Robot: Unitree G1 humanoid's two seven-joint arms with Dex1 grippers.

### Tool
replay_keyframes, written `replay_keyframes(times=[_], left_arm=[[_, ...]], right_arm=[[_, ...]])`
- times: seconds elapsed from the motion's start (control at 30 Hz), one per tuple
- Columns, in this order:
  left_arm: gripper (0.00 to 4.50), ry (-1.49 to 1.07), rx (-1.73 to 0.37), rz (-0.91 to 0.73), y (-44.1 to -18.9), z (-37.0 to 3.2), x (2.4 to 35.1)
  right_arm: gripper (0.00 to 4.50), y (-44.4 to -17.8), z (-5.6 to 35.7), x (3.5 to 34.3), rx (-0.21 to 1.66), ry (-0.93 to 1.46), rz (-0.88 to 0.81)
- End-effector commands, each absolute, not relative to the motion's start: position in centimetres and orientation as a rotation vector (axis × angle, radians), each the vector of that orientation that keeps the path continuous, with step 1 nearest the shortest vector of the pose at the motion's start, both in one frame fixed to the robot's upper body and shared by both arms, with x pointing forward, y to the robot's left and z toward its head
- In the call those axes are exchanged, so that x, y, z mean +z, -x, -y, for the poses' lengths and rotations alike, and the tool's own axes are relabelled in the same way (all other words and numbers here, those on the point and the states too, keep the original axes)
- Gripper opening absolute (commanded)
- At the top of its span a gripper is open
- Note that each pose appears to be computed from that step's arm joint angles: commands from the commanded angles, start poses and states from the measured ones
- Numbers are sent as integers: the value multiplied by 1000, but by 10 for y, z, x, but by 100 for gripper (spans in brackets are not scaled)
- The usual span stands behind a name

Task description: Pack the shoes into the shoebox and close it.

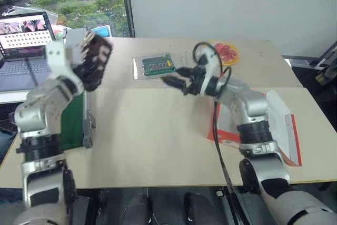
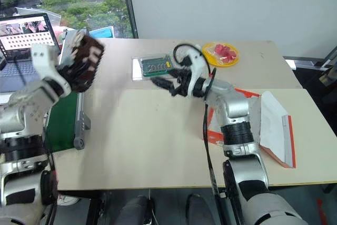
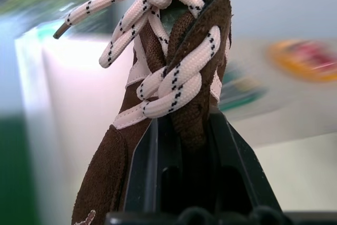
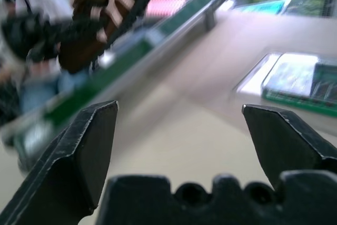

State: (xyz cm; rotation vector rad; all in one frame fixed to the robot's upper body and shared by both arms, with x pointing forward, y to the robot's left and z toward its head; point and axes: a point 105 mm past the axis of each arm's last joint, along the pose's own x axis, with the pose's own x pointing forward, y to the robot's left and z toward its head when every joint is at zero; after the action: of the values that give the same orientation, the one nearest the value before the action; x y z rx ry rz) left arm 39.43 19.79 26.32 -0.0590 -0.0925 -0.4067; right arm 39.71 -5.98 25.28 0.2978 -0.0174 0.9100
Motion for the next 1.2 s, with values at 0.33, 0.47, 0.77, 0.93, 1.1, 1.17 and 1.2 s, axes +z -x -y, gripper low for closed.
replay_keyframes(times=[0.33,0.47,0.77,0.93,1.1,1.17,1.2], left_arm=[[7,130,-791,149,-386,-69,286],[7,155,-840,142,-385,-47,284],[7,202,-932,127,-374,-13,282],[7,204,-942,133,-373,-9,284],[7,200,-919,138,-376,-16,286],[7,198,-884,154,-380,-25,290],[7,208,-859,167,-384,-32,294]], right_arm=[[450,-392,96,301,782,-705,120],[450,-389,97,299,769,-688,119],[450,-387,97,295,759,-664,118],[314,-388,95,295,766,-675,123],[156,-390,94,298,759,-688,135],[119,-392,96,300,748,-689,143],[105,-393,98,301,741,-690,148]])
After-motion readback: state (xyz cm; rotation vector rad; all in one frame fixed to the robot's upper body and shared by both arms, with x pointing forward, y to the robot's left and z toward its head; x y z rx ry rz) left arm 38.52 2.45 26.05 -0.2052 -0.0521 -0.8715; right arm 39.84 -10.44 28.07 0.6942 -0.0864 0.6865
